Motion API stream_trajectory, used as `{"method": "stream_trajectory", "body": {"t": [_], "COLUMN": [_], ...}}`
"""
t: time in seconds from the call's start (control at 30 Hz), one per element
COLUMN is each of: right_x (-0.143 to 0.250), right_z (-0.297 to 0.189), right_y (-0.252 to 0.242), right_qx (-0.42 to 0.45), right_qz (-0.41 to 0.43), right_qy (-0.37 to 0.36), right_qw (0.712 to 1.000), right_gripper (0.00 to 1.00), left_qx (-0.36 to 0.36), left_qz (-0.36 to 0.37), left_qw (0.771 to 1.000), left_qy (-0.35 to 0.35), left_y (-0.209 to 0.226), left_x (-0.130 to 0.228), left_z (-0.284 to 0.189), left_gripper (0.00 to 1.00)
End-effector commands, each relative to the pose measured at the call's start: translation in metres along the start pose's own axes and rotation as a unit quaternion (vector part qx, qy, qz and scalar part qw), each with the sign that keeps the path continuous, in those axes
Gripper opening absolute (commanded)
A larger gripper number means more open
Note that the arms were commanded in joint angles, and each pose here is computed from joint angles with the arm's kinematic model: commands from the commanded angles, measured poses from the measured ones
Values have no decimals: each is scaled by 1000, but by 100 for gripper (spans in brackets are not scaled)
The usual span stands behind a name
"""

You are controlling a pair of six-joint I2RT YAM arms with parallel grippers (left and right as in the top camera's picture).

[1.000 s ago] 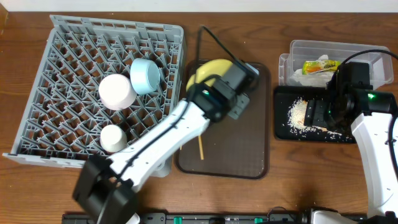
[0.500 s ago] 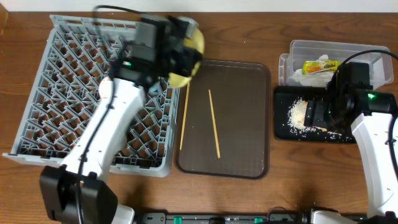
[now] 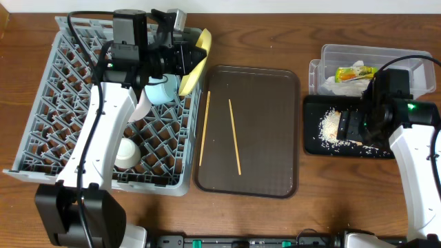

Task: Sort waste into correct bins and load items into the dishwasher
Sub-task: 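Lift the yellow plate and carry it to the back of the rack, then stand the yellow plate upright in the rack and open left gripper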

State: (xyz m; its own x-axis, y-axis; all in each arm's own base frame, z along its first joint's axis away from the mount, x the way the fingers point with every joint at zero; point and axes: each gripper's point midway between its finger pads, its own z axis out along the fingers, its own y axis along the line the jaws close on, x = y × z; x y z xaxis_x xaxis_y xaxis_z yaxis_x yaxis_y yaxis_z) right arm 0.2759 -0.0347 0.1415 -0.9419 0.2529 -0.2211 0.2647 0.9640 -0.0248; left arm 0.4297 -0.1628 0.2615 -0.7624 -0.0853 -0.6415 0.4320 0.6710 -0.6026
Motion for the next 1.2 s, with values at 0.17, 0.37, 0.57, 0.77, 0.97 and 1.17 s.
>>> {"method": "stream_trajectory", "body": {"t": [0.17, 0.37, 0.57, 0.77, 0.97, 1.17], "right_x": [-6, -6, -5, -4, -4, -4], "right_z": [-7, -7, -7, -7, -7, -7], "right_y": [-4, -4, -4, -4, -4, -4], "right_qx": [2, 2, 3, 3, 3, 3], "right_qz": [12, 12, 11, 11, 11, 11], "right_qy": [-13, -13, -11, -9, -9, -10], "right_qw": [1000, 1000, 1000, 1000, 1000, 1000], "right_gripper": [85, 84, 84, 84, 84, 85], "left_qx": [19, 5, -23, -116, -129, -120], "left_qz": [-27, -49, -78, -82, -79, -44], "left_qw": [999, 999, 996, 990, 988, 989], "left_qy": [-9, 8, 32, 8, -26, -68], "left_y": [-4, 12, 43, 86, 97, 57], "left_x": [-8, 1, 16, 10, -8, -29], "left_z": [1, 13, 32, 23, -2, -39], "left_gripper": [6, 6, 6, 22, 69, 86]}}
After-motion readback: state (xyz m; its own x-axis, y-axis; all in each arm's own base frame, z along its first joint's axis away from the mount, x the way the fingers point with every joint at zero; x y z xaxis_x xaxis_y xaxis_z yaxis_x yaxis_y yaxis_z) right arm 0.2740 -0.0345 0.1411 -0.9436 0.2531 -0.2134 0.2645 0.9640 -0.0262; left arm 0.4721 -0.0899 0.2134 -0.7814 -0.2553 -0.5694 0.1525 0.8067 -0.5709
